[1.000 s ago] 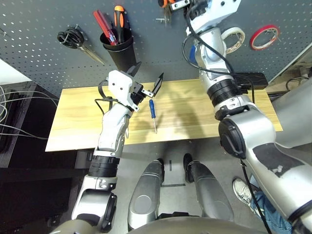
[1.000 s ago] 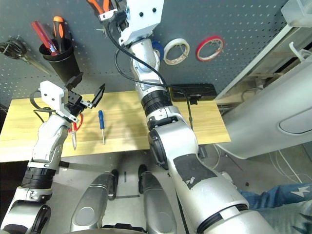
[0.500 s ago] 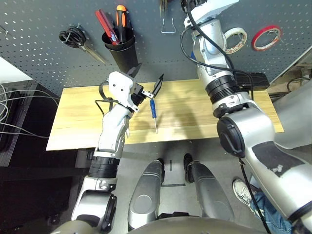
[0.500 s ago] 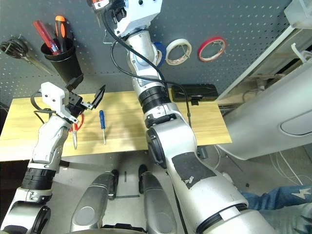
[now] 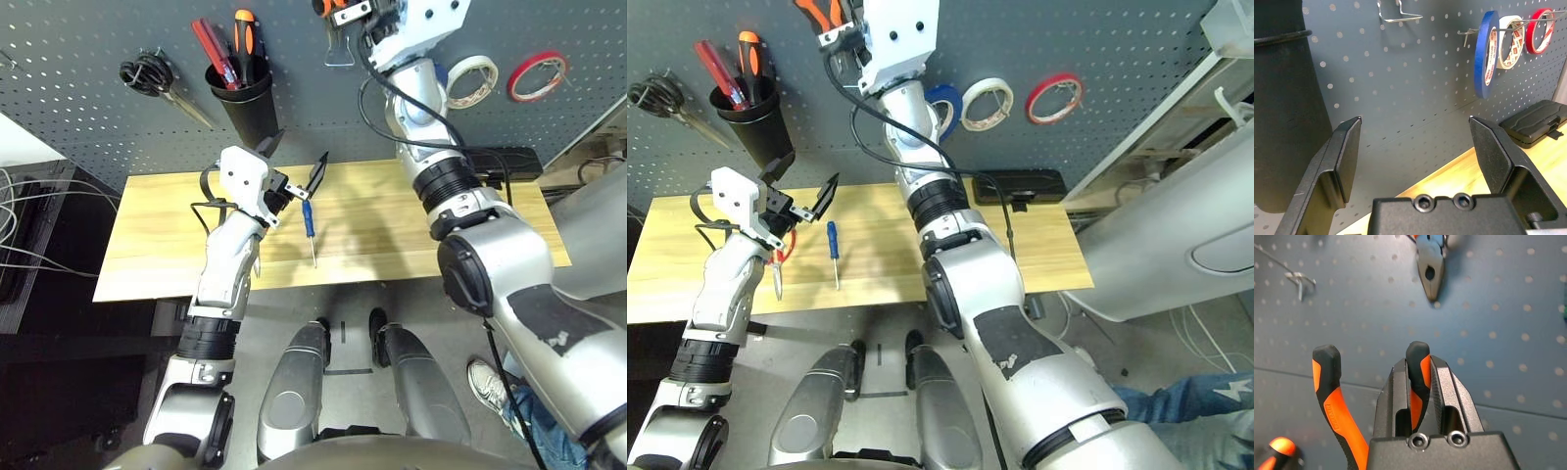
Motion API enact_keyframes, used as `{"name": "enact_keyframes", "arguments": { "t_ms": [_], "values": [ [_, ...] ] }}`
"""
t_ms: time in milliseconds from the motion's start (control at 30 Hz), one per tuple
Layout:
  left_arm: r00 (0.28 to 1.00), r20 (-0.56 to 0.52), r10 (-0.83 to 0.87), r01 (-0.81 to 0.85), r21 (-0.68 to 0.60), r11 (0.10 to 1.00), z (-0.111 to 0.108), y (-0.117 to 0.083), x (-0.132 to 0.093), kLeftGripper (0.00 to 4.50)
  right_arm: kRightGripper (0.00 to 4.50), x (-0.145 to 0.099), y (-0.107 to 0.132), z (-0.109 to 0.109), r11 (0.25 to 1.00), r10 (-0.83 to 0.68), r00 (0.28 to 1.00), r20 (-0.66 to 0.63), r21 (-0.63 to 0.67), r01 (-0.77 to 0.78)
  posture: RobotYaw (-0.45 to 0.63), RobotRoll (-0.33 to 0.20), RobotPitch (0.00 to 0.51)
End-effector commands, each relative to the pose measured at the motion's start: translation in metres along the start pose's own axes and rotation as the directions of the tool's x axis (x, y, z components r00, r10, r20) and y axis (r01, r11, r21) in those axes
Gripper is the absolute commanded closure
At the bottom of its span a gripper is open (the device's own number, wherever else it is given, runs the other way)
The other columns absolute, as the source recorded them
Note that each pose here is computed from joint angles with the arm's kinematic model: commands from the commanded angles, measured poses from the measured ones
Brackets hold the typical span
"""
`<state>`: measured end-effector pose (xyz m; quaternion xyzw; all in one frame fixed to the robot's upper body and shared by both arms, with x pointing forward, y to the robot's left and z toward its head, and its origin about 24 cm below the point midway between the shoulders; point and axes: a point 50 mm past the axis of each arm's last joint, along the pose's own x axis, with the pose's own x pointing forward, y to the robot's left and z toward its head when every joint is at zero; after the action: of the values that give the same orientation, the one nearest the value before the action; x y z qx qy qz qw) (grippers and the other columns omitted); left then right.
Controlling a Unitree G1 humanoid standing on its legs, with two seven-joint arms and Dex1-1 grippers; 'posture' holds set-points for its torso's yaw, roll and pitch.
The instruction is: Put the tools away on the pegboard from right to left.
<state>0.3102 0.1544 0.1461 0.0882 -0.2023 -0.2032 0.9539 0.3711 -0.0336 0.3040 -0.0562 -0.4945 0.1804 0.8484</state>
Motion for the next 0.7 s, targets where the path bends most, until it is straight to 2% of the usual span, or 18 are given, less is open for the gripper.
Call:
{"name": "enact_keyframes", "arguments": {
  "t_ms": [33,667,700],
  "values": [
    [1.000,-0.005,-0.003,0.003,0.005,1.000,-0.001,-0.002,-0.004,0.00,4.08,-0.005,0.004,-0.002,1.000,0.011,1.000,0.012,-0.025,-0.011,0.21,0.000,0.278],
    [1.000,-0.009,-0.010,0.010,0.009,1.000,-0.001,-0.002,-0.005,0.00,4.08,-0.029,0.006,-0.028,0.999,-0.001,0.991,-0.135,-0.050,-0.006,0.22,0.000,0.277],
    [1.000,-0.010,-0.012,0.012,0.010,1.000,-0.001,-0.002,-0.005,0.00,4.08,-0.033,0.008,-0.034,0.999,0.003,0.983,-0.184,-0.044,-0.012,0.22,0.000,0.273]
  ]
}}
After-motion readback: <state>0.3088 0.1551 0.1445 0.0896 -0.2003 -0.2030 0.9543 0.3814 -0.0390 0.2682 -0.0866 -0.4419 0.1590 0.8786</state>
